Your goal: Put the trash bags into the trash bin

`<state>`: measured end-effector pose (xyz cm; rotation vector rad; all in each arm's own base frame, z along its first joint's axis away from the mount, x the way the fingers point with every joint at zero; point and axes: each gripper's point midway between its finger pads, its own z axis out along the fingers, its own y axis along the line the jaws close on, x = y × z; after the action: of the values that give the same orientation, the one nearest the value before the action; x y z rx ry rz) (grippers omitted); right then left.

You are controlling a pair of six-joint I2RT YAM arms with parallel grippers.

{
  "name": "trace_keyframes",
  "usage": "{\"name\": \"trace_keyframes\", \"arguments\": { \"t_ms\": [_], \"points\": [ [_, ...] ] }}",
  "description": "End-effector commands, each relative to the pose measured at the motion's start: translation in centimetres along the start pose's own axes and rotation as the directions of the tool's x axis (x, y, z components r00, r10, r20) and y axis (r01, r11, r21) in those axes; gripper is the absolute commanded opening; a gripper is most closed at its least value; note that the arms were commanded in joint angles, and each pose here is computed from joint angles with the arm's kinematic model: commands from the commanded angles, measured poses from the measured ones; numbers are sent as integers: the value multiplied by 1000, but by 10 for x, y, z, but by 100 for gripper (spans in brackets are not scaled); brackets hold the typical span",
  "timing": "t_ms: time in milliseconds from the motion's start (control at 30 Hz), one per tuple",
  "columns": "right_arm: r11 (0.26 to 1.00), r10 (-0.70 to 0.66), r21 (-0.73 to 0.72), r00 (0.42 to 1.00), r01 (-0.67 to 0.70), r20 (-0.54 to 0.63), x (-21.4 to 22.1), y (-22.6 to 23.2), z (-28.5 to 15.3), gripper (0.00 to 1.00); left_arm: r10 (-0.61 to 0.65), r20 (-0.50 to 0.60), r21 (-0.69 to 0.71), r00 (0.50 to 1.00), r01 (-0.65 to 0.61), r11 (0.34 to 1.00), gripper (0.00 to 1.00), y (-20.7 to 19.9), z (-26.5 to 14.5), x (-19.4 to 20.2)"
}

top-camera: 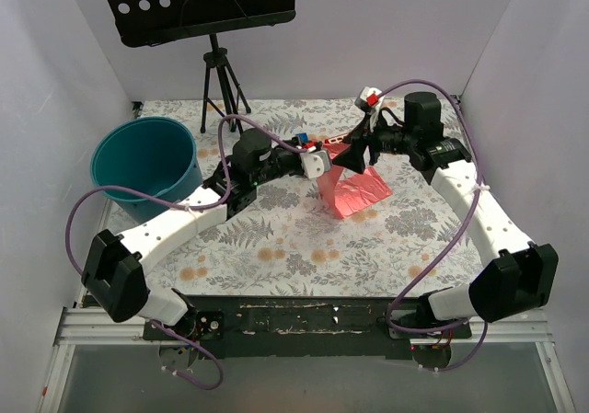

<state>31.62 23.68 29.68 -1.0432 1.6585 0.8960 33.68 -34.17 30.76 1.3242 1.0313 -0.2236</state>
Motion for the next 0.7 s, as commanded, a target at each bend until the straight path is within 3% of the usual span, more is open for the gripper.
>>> {"name": "trace_keyframes", "arguments": {
  "t_ms": [0, 133, 200, 333, 400, 567, 667],
  "points": [
    [998, -59, 25, 998, 58, 13, -8, -9, 3, 77, 6, 45, -50, 999, -4, 999, 0, 17, -18, -25],
    [999, -45, 1, 999, 45, 25, -9, -5, 9, 72, 5, 45, -54, 999, -3, 999, 0, 16, -21, -25],
    [999, -37, -28, 999, 38, 36, -11, -1, 13, 63, 6, 43, -54, 999, -4, 999, 0, 16, -21, -24],
    [997, -18, -79, 998, 22, 56, -19, 8, 19, 29, 1, 48, -48, 999, 2, 999, 0, 14, -20, -23],
    [993, -15, -113, 998, 23, 67, -27, 16, 22, 2, 2, 49, -35, 999, -1, 999, 0, 10, -17, -22],
    [975, -28, -219, 997, 43, 72, -40, 46, 36, 1, 55, 54, -6, 997, -55, 998, 0, 5, -3, -14],
    [979, -6, -201, 998, 20, 67, -36, 36, 41, 1, 99, 89, 2, 991, -100, 995, 0, 7, 2, -23]
  ]
}}
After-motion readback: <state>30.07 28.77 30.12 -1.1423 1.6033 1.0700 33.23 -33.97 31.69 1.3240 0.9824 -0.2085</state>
